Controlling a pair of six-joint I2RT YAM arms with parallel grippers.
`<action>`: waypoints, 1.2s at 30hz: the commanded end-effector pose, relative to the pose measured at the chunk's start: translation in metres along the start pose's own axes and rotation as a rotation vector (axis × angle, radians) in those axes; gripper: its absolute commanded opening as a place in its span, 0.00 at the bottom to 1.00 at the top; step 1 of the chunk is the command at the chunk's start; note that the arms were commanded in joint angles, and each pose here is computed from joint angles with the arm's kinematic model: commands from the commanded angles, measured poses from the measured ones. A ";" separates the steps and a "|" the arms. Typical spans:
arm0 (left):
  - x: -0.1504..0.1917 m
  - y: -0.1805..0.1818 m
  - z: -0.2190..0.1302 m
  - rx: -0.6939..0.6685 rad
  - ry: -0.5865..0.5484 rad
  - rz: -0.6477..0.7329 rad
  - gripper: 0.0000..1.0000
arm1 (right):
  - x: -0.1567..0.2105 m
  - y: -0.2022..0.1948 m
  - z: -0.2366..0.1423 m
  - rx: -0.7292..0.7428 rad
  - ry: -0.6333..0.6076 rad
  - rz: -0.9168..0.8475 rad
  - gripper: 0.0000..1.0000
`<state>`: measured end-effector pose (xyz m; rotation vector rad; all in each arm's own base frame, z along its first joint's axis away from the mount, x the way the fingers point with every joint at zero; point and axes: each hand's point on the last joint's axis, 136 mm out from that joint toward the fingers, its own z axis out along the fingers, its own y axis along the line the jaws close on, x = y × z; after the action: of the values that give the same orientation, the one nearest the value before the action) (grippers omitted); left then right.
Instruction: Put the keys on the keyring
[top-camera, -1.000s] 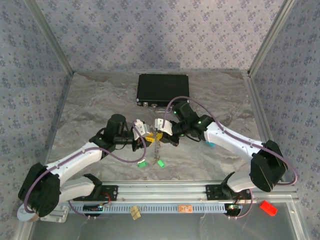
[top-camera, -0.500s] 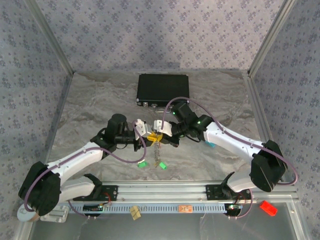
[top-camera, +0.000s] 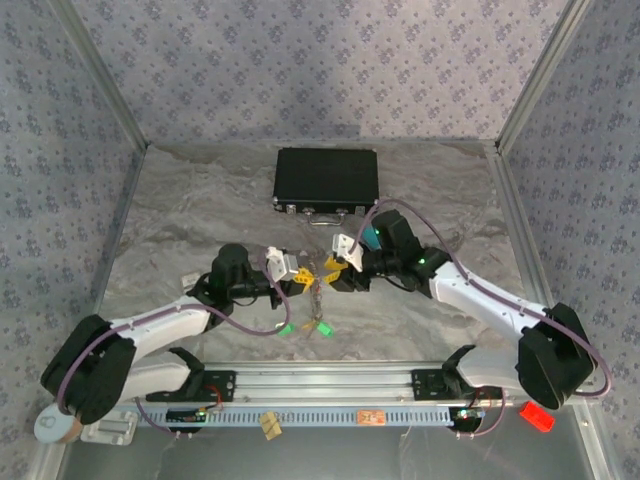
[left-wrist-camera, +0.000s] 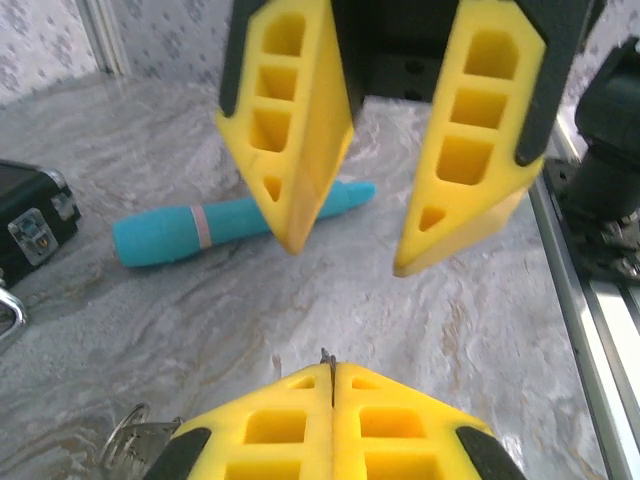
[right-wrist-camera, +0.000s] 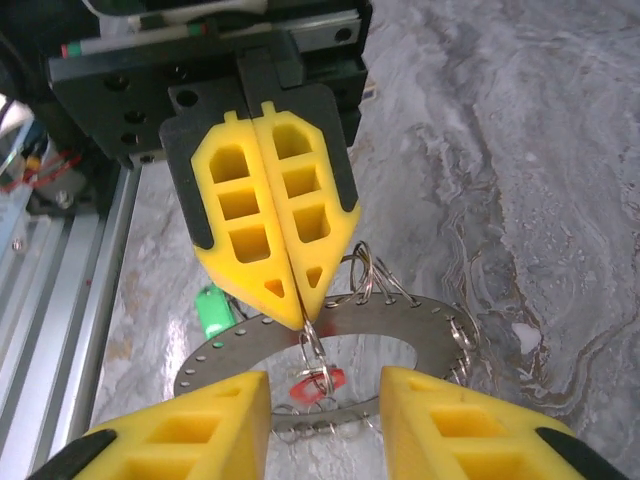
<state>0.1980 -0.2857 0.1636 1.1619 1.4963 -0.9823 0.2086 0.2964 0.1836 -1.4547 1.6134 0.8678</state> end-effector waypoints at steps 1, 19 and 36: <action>-0.027 0.001 0.000 -0.005 -0.145 0.018 0.00 | -0.012 0.002 -0.001 -0.019 -0.101 0.001 0.37; -0.037 -0.012 0.001 0.078 -0.193 0.020 0.00 | -0.006 -0.004 0.009 -0.062 -0.133 0.014 0.39; -0.035 -0.007 0.004 0.045 -0.163 0.013 0.08 | -0.011 -0.002 0.010 -0.086 -0.099 0.006 0.00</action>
<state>0.1964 -0.2957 0.1848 1.0851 1.3822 -1.0878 0.2079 0.3065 0.1727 -1.4168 1.5594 1.0442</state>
